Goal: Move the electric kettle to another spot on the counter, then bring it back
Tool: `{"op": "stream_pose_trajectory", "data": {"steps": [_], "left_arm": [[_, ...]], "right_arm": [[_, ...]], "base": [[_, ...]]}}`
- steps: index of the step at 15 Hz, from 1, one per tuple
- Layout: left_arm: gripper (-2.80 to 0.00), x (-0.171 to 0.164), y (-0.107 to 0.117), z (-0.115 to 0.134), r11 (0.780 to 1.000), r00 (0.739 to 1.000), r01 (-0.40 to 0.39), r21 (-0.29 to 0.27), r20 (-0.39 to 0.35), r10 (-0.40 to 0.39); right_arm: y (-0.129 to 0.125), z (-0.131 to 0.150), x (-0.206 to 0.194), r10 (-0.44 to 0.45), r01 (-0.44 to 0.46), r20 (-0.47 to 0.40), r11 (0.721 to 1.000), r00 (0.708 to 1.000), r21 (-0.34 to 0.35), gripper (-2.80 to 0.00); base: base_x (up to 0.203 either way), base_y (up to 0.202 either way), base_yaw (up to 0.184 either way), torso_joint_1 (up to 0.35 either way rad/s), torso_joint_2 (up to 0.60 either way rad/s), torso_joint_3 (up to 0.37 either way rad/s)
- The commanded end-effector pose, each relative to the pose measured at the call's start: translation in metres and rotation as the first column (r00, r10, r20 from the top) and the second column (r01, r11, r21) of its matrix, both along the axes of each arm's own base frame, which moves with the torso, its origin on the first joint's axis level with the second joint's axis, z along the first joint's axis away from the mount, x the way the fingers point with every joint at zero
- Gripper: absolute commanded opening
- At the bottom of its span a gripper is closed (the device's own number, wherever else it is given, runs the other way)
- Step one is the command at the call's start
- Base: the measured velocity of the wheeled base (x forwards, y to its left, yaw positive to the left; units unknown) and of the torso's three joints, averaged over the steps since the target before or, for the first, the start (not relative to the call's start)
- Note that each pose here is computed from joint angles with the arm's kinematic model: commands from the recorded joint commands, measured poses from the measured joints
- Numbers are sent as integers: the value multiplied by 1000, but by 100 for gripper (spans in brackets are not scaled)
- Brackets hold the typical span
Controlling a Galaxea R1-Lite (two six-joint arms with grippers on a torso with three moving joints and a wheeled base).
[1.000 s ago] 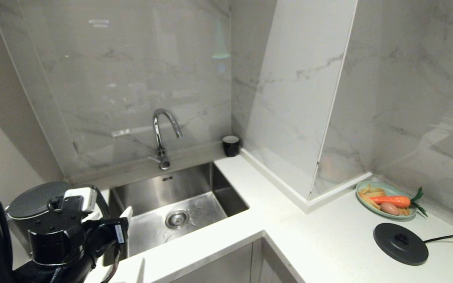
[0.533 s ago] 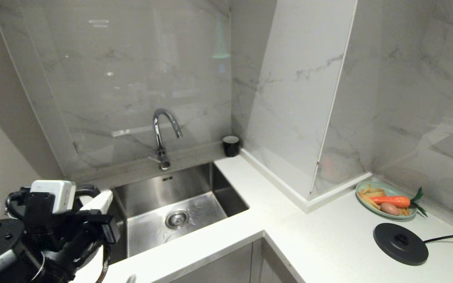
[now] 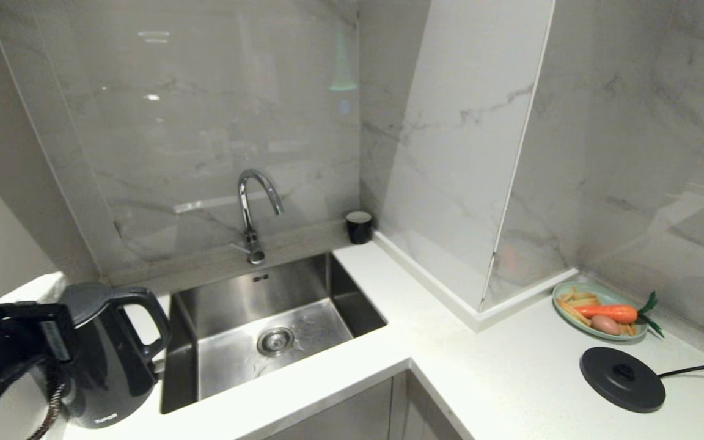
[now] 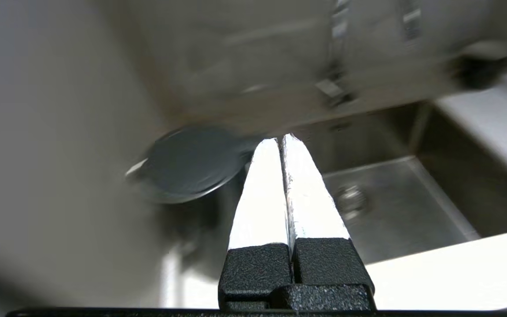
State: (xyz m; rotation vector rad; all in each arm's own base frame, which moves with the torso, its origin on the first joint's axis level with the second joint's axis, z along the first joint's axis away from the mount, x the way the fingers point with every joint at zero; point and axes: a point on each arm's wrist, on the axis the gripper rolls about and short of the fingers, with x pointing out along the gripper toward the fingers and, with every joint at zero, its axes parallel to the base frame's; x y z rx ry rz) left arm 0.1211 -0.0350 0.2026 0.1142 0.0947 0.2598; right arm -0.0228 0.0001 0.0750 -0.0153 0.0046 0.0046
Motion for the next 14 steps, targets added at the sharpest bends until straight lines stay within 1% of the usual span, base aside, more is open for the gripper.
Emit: {"op": "stream_pose_trajectory", "data": {"steps": [1,3,5,6,7,8,9,10,11,13,14], "left_arm": [[-280,-48,29,11,991,990,-130,30,-59,132],[-280,-79,41,18,974,974,-224,17,23,223],[-280,-107,48,13,945,942,-326,13,86,324],[-280,-120,49,7,944,937,-331,9,121,328],[-280,-133,48,-1,955,943,-298,13,159,292],[-280,-145,47,-12,974,955,-226,29,204,216],[-280,-154,45,-26,988,965,-144,58,229,127],[-280,-157,42,-45,994,974,-62,91,221,40],[-280,-157,41,-65,994,982,7,113,186,-28],[-280,-151,38,-101,985,986,121,120,96,-133],[-280,-148,37,-116,976,979,189,105,56,-196]], "right_arm": [[0,0,0,2,-2,0,1000,1000,0,-280],[0,0,0,2,-2,0,1000,1000,-2,-280],[0,0,0,2,-2,0,1000,1000,0,-280],[0,0,0,2,-2,0,1000,1000,0,-280],[0,0,0,2,-2,0,1000,1000,0,-280],[0,0,0,2,-2,0,1000,1000,0,-280],[0,0,0,2,-2,0,1000,1000,0,-280],[0,0,0,2,-2,0,1000,1000,0,-280],[0,0,0,2,-2,0,1000,1000,0,-280],[0,0,0,2,-2,0,1000,1000,0,-280],[0,0,0,2,-2,0,1000,1000,0,-280]], "base": [[0,0,0,0,0,0],[0,0,0,0,0,0],[0,0,0,0,0,0],[0,0,0,0,0,0],[0,0,0,0,0,0],[0,0,0,0,0,0],[0,0,0,0,0,0],[0,0,0,0,0,0],[0,0,0,0,0,0],[0,0,0,0,0,0],[0,0,0,0,0,0]]}}
